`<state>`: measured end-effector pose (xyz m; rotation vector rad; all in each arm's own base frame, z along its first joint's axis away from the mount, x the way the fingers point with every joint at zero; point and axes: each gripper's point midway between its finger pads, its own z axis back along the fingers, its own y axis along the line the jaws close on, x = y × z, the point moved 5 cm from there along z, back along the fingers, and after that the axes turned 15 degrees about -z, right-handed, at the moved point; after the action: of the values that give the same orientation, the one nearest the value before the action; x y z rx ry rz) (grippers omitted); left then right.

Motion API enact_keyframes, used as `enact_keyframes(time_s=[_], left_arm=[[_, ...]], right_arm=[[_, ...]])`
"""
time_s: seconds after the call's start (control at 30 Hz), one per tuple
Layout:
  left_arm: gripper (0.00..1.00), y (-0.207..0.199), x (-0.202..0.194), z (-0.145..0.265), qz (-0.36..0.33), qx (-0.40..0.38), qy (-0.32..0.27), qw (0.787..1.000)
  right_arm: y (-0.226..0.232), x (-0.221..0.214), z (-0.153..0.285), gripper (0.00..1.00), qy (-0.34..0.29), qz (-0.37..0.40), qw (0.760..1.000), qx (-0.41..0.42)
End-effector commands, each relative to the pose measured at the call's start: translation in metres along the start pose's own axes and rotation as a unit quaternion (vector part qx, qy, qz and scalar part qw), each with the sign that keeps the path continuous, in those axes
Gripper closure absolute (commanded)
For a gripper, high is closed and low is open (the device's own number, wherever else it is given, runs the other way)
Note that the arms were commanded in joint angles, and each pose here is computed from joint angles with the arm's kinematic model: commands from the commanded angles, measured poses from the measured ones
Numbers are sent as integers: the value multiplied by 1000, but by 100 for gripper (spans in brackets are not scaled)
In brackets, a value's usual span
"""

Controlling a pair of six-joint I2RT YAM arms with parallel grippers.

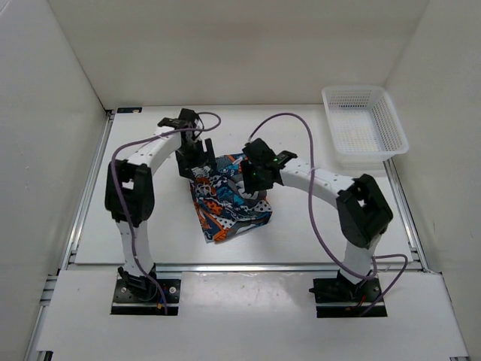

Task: Fold and stack the shorts
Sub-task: Fold the shorts

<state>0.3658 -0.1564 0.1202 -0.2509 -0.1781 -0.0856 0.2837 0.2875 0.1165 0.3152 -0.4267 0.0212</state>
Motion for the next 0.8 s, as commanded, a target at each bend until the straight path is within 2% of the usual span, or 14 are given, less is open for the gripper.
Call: enact_keyframes(time_s=[0.0, 0.03, 0.1, 0.2, 0.23, 0.27, 0.33, 0.37, 0.4, 0.47, 0.63, 0.7, 0.77], left_arm=[[6, -17, -5, 66, -24, -15, -74, 997], [6, -21, -9, 66, -30, -17, -73, 997], [11, -26, -23, 64, -25, -31, -56, 998], [45, -43, -34, 46, -40, -43, -41, 997], [54, -45, -39, 38, -44, -41, -27, 998], [59, -52, -42, 30, -55, -43, -20, 997], [51, -55, -45, 12, -55, -28, 0, 998], [44, -58, -44, 8, -59, -28, 3, 998], [32, -58, -39, 5, -55, -24, -1, 998], [26, -54, -37, -8, -53, -8, 8, 999], [26, -54, -28, -21, -41, 3, 10, 999], [36, -53, -26, -24, -41, 7, 10, 999], [54, -52, -24, -26, -41, 12, 8, 999]], right_arm=[[-8, 21, 45, 45, -68, -3, 998, -6], [-8, 23, 54, 37, -76, -4, 997, 1], [-16, 21, 60, 32, -80, -8, 997, -7], [-22, 25, 74, 32, -99, -15, 995, -9], [-26, 25, 75, 32, -100, -19, 995, -11], [-26, 27, 80, 32, -105, -19, 994, -6], [-32, 27, 81, 32, -104, -24, 994, -12], [-35, 28, 84, 32, -105, -28, 994, -15], [-37, 25, 82, 32, -101, -27, 994, -18], [-41, 25, 84, 32, -103, -31, 994, -19], [-52, 23, 85, 32, -102, -39, 994, -28], [-55, 22, 86, 32, -101, -43, 994, -27], [-57, 20, 84, 32, -97, -43, 994, -29]])
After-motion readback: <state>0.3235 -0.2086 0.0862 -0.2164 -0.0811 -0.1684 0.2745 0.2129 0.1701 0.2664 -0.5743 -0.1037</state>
